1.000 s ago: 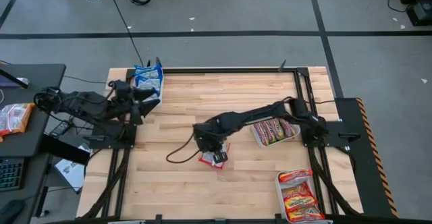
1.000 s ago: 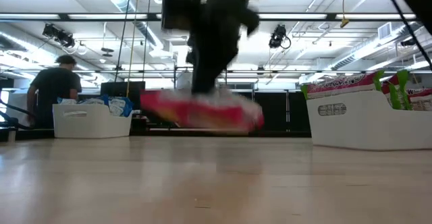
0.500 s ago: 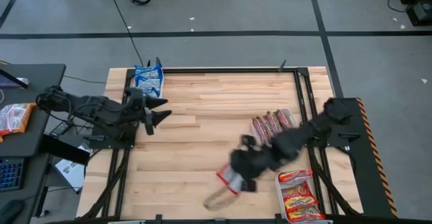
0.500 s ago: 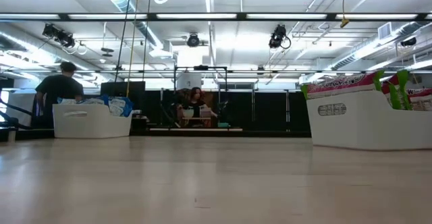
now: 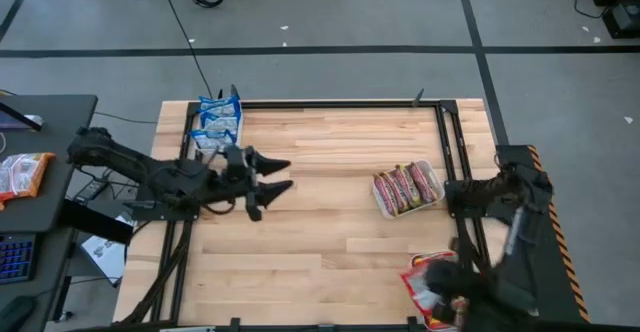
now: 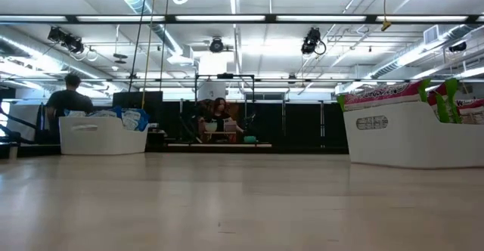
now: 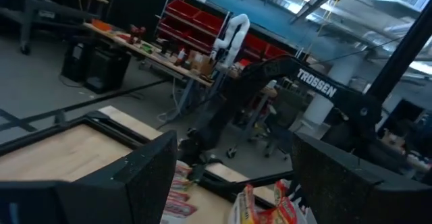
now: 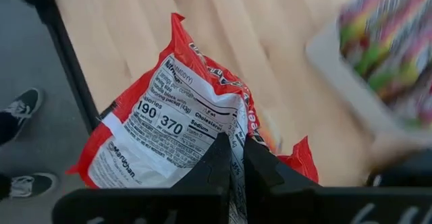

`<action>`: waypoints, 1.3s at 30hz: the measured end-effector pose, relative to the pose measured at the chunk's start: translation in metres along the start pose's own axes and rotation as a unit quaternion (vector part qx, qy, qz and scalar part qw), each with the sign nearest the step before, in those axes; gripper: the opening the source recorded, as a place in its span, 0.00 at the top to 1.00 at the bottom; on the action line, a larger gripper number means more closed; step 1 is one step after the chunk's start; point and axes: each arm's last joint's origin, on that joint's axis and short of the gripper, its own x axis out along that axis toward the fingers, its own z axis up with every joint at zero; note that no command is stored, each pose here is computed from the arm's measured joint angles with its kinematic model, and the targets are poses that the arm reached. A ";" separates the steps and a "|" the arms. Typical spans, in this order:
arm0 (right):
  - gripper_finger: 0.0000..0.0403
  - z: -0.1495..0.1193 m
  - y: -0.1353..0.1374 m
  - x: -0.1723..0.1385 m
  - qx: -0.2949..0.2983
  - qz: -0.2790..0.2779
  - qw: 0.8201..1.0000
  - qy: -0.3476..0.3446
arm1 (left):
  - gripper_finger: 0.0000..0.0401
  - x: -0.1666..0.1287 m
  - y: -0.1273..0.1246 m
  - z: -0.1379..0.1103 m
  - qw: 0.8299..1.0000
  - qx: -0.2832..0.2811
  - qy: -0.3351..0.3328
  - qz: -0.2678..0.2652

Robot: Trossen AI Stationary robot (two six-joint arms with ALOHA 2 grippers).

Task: Sort Maruchan noodles
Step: Put the orange noodle pack into the bottom white bin

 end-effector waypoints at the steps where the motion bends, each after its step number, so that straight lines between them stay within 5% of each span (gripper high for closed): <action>1: 0.96 -0.014 0.001 0.000 0.009 -0.002 1.000 -0.001 | 0.28 0.005 -0.002 -0.004 1.000 -0.004 -0.004 -0.002; 6: 0.96 -0.068 -0.006 0.015 0.021 -0.040 0.999 -0.016 | 0.28 0.020 -0.011 -0.024 1.000 -0.018 -0.014 -0.013; 10: 0.96 -0.087 -0.017 0.037 0.023 -0.084 0.996 -0.037 | 0.28 0.025 -0.014 -0.036 1.000 -0.014 -0.006 -0.008; 19: 0.95 -0.091 -0.023 0.062 0.093 -0.081 0.985 -0.120 | 0.28 0.023 -0.022 -0.042 0.999 -0.043 -0.005 -0.013; 30: 0.88 -0.097 -0.032 0.093 0.075 -0.093 0.983 -0.143 | 0.28 0.023 -0.020 -0.042 0.999 -0.035 -0.010 -0.001; 39: 0.68 -0.100 -0.027 0.088 0.030 -0.079 0.996 -0.037 | 0.28 0.023 -0.021 -0.042 1.000 -0.024 -0.005 -0.011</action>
